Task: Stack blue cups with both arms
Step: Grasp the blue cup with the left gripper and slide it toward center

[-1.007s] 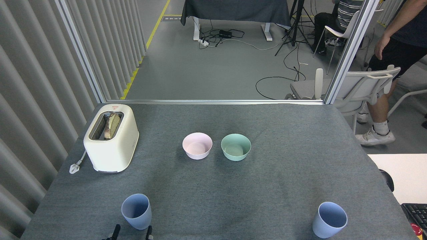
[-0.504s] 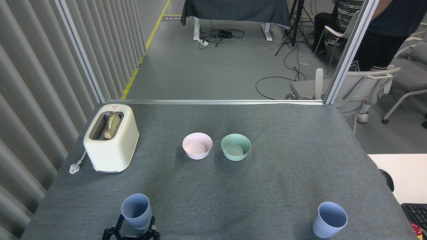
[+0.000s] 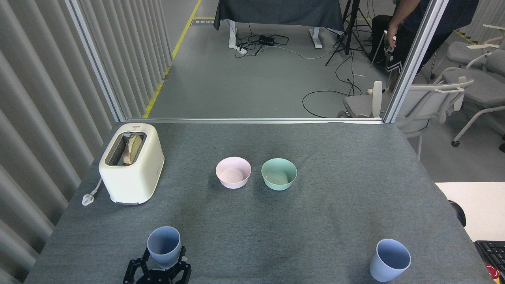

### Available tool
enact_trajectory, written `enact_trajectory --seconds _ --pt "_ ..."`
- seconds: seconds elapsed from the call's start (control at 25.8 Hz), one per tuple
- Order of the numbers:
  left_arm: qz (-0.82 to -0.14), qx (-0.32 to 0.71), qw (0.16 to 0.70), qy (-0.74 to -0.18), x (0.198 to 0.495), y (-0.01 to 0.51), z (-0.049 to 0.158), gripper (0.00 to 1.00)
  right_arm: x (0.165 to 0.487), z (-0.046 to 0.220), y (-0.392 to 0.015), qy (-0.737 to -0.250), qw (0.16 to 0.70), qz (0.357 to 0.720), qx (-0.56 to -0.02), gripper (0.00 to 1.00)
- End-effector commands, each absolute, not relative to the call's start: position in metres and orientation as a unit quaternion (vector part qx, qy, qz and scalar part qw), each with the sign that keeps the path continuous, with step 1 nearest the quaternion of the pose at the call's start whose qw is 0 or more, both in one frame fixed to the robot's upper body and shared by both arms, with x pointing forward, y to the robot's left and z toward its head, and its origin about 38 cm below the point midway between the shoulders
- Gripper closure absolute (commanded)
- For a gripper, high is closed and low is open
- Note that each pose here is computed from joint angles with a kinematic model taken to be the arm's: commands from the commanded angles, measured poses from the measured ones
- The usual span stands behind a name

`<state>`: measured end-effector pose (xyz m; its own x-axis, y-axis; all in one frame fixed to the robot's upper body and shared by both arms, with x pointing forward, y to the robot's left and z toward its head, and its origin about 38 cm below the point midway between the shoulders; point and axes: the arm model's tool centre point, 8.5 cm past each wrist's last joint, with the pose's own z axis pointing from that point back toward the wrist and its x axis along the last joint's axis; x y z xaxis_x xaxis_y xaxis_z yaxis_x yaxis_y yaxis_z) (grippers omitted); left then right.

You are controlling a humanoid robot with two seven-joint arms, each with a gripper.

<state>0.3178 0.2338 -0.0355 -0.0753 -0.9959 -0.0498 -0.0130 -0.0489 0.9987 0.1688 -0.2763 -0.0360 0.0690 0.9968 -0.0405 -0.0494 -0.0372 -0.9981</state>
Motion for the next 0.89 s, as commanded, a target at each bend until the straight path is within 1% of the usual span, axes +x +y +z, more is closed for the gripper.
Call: enact_trajectory --seconds 0.0,0.04,0.12,0.23,0.35,0.43,0.5,0.54,0.66,0.85 --pt "-0.531 0.493 0.468 -0.507 0.319 0.234 -0.039 0.15 0.169 -0.037 -0.276 -0.459 0.521 0.506 -0.513 0.0" --pt "-0.532 0.493 0.468 -0.505 0.322 0.235 -0.04 0.16 0.169 -0.036 -0.277 -0.459 0.52 0.506 -0.513 0.0" --pt "-0.535 0.493 0.47 -0.499 0.325 0.237 -0.043 0.22 0.169 -0.036 -0.277 -0.459 0.52 0.506 -0.513 0.0" --pt "-0.536 0.493 0.469 -0.499 0.328 0.238 -0.043 0.3 0.169 -0.036 -0.277 -0.459 0.519 0.506 -0.513 0.0" --pt "-0.529 0.494 0.464 -0.51 0.329 0.234 -0.036 0.32 0.169 -0.036 -0.277 -0.459 0.52 0.506 -0.513 0.0" --pt "-0.524 0.495 0.451 -0.527 0.331 0.225 -0.025 0.32 0.169 -0.036 -0.277 -0.459 0.52 0.506 -0.513 0.0" --pt "-0.524 0.485 0.424 -0.558 0.33 0.199 -0.012 0.33 0.169 -0.036 -0.277 -0.459 0.52 0.506 -0.513 0.0" --pt "-0.528 0.475 0.414 -0.569 0.328 0.187 -0.01 0.33 0.169 -0.036 -0.277 -0.459 0.52 0.506 -0.513 0.0" --pt "-0.543 0.441 0.396 -0.595 0.319 0.147 -0.014 0.33 0.169 -0.036 -0.277 -0.459 0.52 0.506 -0.513 0.0" --pt "-0.527 0.4 0.399 -0.635 0.315 0.081 -0.012 0.33 0.167 -0.037 -0.277 -0.457 0.521 0.505 -0.514 0.0"
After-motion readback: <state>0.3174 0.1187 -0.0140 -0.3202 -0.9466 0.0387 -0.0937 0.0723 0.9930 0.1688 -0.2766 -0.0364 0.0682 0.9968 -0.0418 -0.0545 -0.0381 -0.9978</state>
